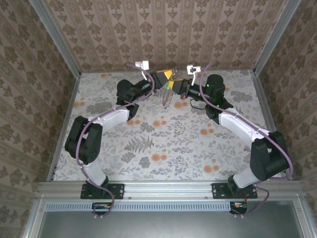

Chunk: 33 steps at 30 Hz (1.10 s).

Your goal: Put the keys on the keyring

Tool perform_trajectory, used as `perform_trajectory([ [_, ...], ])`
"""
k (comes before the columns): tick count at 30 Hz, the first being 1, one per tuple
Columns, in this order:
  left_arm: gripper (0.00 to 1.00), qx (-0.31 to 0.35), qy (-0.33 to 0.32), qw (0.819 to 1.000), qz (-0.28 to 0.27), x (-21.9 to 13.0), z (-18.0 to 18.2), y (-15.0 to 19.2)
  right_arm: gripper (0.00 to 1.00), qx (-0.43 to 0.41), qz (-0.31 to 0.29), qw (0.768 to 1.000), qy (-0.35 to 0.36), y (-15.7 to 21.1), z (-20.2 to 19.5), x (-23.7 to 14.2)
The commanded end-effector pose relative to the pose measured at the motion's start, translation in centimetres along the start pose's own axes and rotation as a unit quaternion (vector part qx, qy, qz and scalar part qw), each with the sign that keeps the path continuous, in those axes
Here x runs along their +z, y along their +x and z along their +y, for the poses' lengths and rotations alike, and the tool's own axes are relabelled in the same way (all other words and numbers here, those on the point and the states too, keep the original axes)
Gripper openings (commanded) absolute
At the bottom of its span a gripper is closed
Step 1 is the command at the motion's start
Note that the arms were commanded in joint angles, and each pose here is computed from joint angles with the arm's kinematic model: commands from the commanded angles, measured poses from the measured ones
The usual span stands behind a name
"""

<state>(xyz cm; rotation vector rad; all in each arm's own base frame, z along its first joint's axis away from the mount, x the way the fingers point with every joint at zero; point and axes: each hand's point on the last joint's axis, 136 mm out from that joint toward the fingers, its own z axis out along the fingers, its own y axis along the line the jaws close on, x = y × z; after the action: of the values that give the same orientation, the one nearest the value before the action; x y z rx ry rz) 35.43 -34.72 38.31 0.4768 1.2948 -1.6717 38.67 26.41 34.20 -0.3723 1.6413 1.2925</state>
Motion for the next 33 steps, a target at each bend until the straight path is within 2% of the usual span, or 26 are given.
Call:
perform_trajectory([
  [1,0.0,0.009,0.039,0.999,0.029,0.3,-1.8,1.0,0.0,-0.021,0.009,1.0,0.0,-0.4,1.7,-0.6],
  [18,0.0,0.035,0.044,0.996,0.076,-0.1,-1.1,1.7,0.0,-0.028,0.119,0.992,0.041,1.0,0.8,-3.7],
  [33,0.0,0.038,0.042,0.994,0.094,-0.2,-0.6,2.5,0.0,-0.046,0.133,0.989,0.042,-0.2,1.3,-4.3],
])
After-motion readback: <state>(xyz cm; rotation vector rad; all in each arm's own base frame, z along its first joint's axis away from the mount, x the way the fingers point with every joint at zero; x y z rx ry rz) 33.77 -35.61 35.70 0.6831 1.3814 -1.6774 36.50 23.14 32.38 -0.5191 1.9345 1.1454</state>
